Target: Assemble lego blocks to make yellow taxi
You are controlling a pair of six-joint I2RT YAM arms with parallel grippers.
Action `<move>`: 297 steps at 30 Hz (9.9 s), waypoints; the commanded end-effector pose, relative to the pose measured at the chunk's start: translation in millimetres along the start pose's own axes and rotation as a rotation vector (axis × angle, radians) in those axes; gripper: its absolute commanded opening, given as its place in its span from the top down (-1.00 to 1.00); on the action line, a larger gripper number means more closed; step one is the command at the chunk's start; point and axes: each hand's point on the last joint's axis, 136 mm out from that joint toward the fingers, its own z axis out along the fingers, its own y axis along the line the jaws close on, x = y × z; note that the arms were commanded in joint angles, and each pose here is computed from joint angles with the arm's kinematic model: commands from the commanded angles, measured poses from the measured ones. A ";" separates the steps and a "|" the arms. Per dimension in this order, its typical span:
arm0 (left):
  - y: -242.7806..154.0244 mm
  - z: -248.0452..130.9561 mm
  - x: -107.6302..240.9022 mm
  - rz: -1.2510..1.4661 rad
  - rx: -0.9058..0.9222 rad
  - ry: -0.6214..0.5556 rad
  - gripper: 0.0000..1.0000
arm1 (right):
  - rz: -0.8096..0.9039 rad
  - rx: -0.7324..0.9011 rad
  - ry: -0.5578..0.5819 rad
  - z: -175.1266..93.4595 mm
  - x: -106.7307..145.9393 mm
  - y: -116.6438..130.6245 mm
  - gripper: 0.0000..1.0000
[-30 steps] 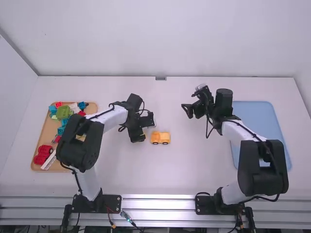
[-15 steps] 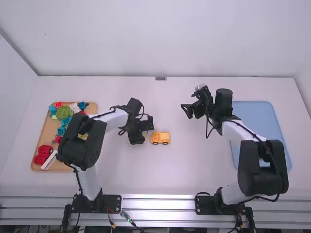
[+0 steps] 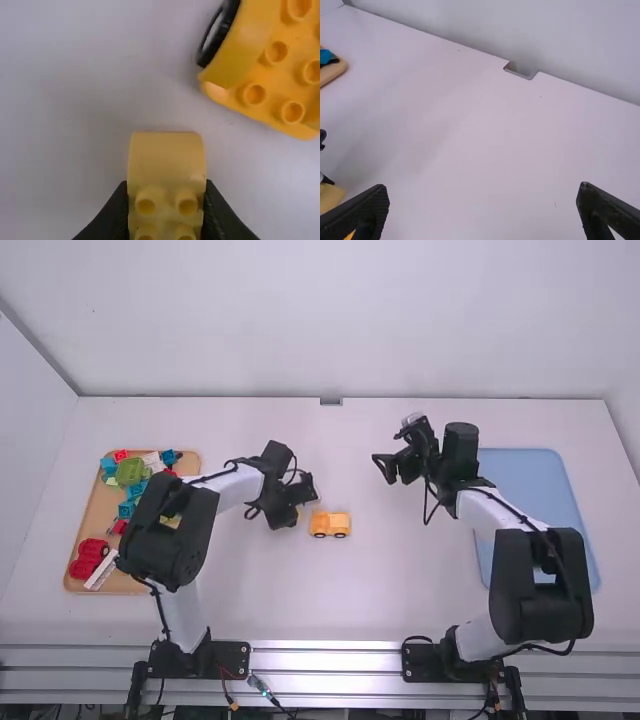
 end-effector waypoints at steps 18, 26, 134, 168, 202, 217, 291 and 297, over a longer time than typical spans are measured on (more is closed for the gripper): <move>7.2 5.8 13.0 -1.436 -0.093 0.014 0.96 | -0.031 -0.001 -0.043 -4.1 -13.2 2.8 -0.98; -14.1 6.5 6.1 -2.033 0.023 0.065 0.95 | -0.030 -0.002 -0.043 -3.9 -13.2 3.2 -0.98; -10.4 -51.0 16.0 0.302 0.177 -0.767 -0.98 | -0.131 -0.188 -0.023 -0.2 -10.0 90.0 -0.98; -12.9 -7.4 36.0 0.291 0.148 -0.728 0.44 | -0.125 -0.129 -0.086 -38.1 6.0 79.1 -0.98; -6.2 -2.3 34.0 0.241 0.058 -0.775 0.48 | -0.263 -0.431 -0.111 -4.1 53.5 108.0 -0.98; 9.0 -27.2 8.0 0.166 0.080 -0.848 0.86 | -0.394 -0.455 -0.013 7.9 98.9 113.0 -0.98; -55.0 -13.7 -63.5 0.389 0.202 -0.775 0.95 | -0.478 -0.735 0.038 58.5 159.9 155.9 -0.18; -58.7 -13.8 -62.3 0.391 0.215 -0.783 0.89 | -0.478 -0.735 0.038 58.6 159.7 155.9 -0.18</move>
